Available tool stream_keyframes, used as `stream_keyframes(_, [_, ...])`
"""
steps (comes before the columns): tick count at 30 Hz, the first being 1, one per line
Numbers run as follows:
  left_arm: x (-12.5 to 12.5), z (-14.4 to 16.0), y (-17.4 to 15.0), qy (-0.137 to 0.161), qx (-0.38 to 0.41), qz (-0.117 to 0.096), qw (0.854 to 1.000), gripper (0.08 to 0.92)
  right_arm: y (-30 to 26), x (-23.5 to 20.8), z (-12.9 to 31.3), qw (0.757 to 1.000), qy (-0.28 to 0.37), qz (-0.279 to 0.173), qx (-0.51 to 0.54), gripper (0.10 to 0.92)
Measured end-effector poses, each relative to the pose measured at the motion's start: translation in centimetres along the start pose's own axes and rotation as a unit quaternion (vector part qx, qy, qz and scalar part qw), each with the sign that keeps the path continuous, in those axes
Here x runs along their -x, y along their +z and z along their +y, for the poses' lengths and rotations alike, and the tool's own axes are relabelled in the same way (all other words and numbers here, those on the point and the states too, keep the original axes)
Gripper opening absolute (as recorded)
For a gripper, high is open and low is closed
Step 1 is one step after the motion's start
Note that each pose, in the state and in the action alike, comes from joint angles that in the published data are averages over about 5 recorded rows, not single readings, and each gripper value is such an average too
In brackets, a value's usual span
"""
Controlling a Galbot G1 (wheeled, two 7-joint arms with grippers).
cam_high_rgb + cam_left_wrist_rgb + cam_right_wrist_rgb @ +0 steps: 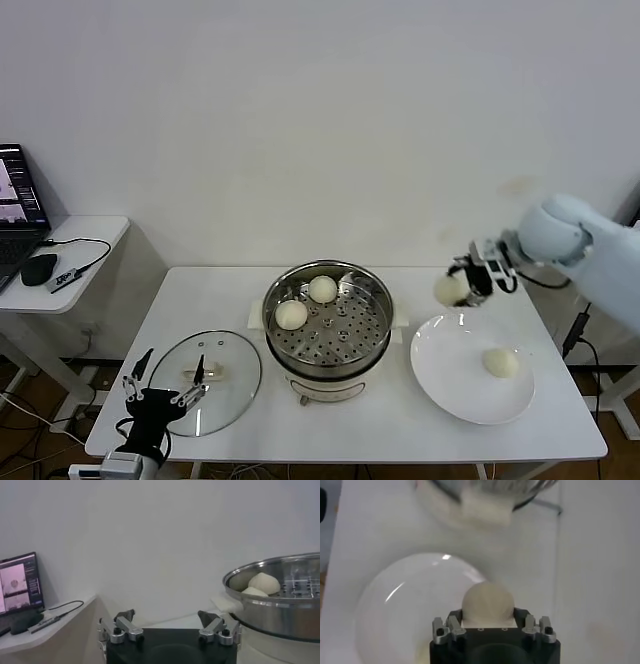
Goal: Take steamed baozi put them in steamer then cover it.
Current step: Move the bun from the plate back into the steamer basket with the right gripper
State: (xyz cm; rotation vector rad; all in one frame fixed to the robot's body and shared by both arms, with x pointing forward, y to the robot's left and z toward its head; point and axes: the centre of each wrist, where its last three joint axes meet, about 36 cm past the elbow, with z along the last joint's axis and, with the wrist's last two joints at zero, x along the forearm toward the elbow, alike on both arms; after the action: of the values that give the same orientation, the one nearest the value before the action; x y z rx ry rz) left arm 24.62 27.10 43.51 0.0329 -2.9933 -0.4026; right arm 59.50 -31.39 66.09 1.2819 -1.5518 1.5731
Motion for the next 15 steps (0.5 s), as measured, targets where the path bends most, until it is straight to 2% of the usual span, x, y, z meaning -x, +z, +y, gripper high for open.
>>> stream_keyframes(7, [0.0,0.3,0.1,-0.007,0.0,0.002,1.0,0.823,-6.3,-0.1,-2.9,0.998,0.002,-0.028,-0.056,0.637])
stream_keyframes(15, [-0.1,0.6,0.2,-0.018,-0.003,0.005,1.0,0.823,-12.8,3.2,-3.8,0.99,-0.025,-0.052,-0.128,0.643])
